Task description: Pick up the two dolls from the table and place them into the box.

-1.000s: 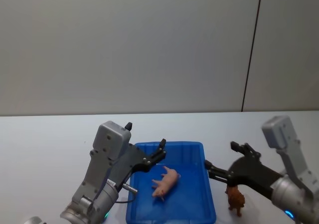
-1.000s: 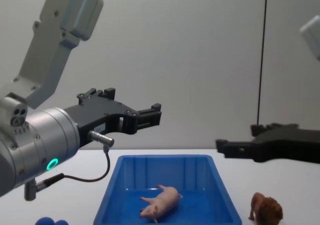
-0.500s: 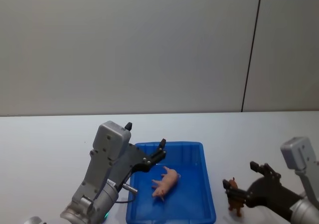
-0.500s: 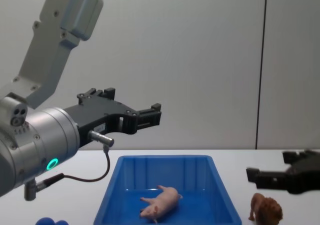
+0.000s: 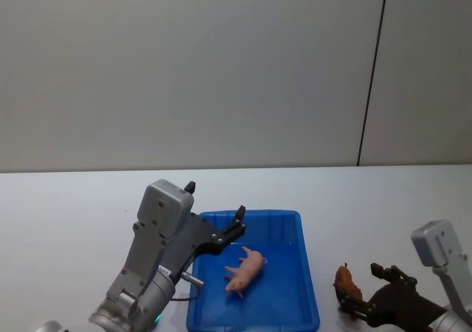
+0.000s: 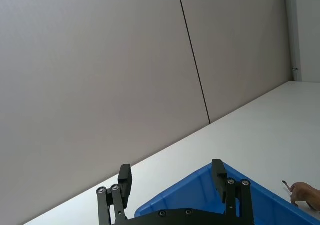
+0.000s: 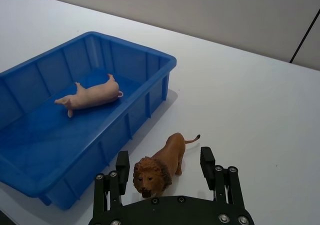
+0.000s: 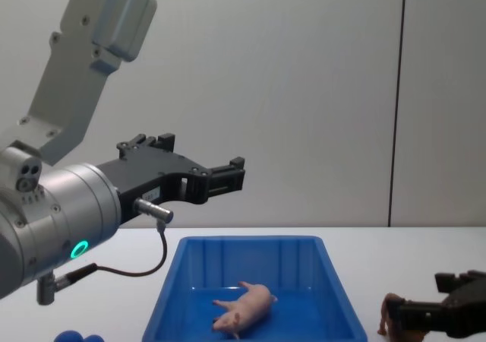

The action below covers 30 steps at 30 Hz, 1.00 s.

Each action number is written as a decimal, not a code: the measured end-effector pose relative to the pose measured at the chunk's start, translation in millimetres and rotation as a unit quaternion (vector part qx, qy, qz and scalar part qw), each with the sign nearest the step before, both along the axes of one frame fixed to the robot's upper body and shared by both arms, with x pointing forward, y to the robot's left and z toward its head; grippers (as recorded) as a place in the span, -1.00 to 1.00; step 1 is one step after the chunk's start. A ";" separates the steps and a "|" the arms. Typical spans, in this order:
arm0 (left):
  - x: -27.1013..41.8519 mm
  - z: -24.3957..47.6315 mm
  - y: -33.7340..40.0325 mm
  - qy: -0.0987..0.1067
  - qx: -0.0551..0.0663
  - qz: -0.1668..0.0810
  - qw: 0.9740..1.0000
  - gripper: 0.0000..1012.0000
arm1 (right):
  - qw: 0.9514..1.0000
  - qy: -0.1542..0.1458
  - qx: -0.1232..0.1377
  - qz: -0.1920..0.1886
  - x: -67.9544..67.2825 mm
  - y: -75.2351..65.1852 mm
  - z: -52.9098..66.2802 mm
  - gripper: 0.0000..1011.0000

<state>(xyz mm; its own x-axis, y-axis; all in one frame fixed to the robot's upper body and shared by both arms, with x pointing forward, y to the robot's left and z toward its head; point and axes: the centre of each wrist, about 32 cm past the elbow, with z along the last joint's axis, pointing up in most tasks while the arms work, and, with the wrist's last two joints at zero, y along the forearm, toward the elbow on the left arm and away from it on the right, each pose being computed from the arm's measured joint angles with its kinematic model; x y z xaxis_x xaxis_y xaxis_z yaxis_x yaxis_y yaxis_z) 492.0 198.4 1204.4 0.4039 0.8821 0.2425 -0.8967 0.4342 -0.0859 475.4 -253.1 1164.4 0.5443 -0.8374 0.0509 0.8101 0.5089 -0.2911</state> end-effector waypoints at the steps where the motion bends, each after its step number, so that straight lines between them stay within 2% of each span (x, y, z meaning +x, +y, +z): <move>1: 0.0 0.0 0.0 0.000 0.000 0.000 1.000 0.98 | 1.000 0.002 0.000 -0.001 0.7 0.3 -0.7 0.78; 15: 0.0 0.0 0.0 0.000 0.000 0.000 1.000 0.98 | 0.999 0.034 0.007 -0.004 8.5 4.1 -7.3 -0.07; 16: 0.0 0.0 0.0 0.000 0.000 0.000 1.000 0.98 | 0.999 0.034 0.007 -0.004 8.6 4.2 -7.3 -0.07; 17: 0.0 0.0 0.0 0.000 0.000 0.000 1.000 0.98 | 0.999 0.034 0.008 -0.004 9.0 4.4 -7.1 -0.18; 25: 0.0 0.0 0.0 0.000 0.000 0.000 1.000 0.98 | 1.000 0.020 0.009 -0.004 8.6 5.1 -3.6 -0.19; 30: 0.0 0.0 0.0 0.000 0.000 0.000 1.000 0.98 | 1.000 -0.007 0.007 -0.003 7.9 5.8 3.5 -0.19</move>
